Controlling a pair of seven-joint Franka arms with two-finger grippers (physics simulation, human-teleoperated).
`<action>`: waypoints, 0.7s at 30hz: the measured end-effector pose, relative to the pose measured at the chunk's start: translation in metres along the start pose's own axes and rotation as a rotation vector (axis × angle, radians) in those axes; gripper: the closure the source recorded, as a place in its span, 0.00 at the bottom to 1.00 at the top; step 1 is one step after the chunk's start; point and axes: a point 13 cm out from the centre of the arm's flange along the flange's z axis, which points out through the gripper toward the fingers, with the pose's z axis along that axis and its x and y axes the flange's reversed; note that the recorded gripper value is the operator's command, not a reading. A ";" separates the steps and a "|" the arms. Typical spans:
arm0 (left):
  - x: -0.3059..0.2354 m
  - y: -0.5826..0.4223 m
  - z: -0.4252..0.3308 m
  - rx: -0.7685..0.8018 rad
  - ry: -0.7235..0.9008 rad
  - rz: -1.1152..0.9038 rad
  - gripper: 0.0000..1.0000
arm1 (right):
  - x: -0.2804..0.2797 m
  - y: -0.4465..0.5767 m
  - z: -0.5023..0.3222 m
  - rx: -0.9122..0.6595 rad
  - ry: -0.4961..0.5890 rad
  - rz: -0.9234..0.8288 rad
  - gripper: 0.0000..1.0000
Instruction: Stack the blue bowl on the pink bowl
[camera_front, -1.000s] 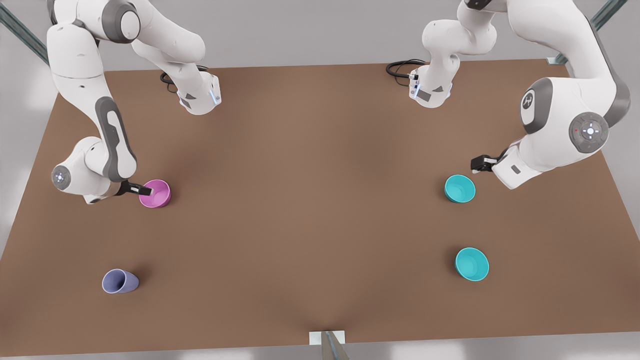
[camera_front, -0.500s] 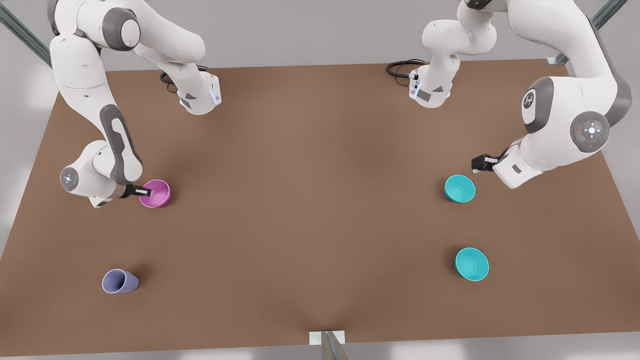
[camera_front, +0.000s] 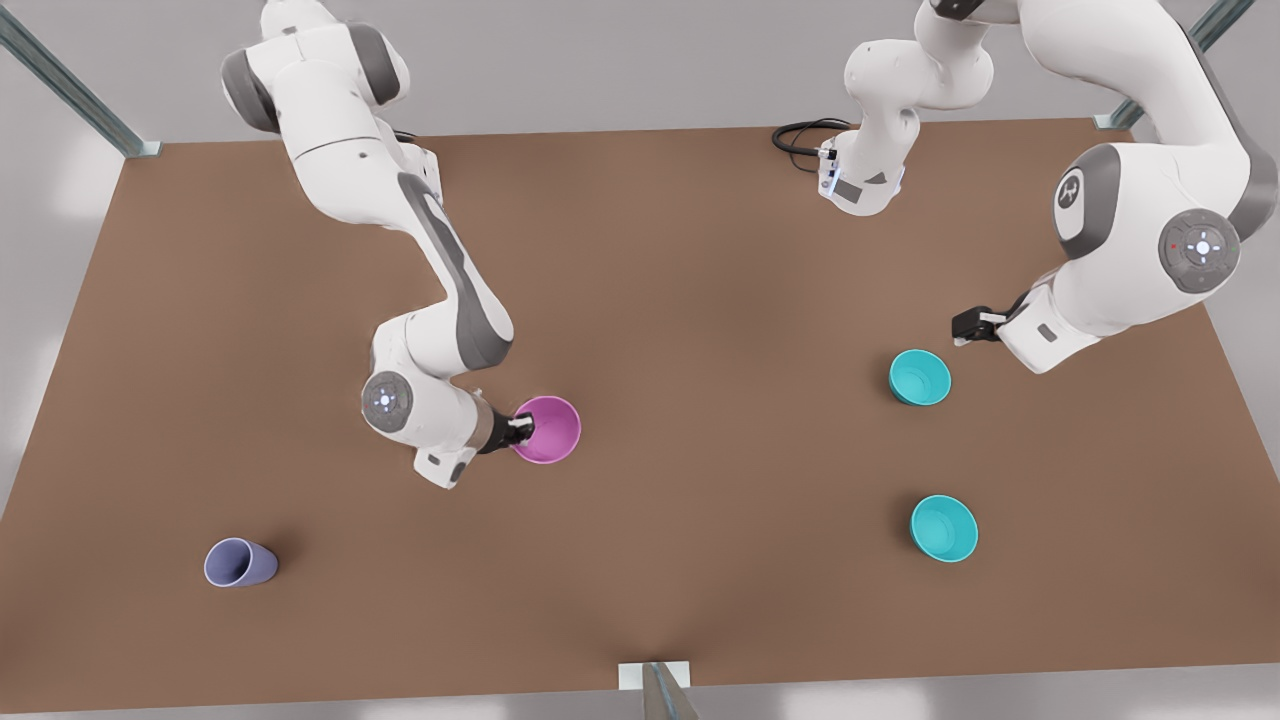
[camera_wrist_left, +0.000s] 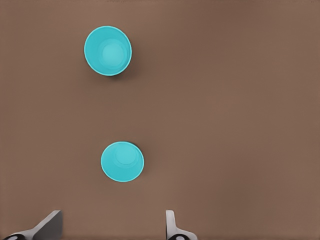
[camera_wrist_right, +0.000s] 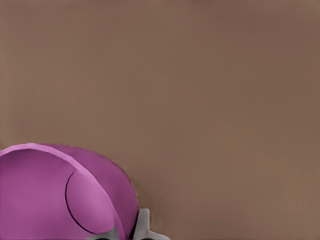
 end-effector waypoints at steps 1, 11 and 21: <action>0.001 0.000 0.001 0.000 0.004 0.000 0.00 | -0.011 0.020 0.026 -0.002 -0.007 0.018 0.79; -0.004 0.008 0.020 0.008 0.050 -0.017 0.00 | -0.042 0.126 0.175 -0.125 -0.156 0.297 0.79; 0.019 0.059 0.162 0.082 0.230 -0.110 0.00 | -0.101 0.126 0.079 -0.256 -0.355 0.546 0.00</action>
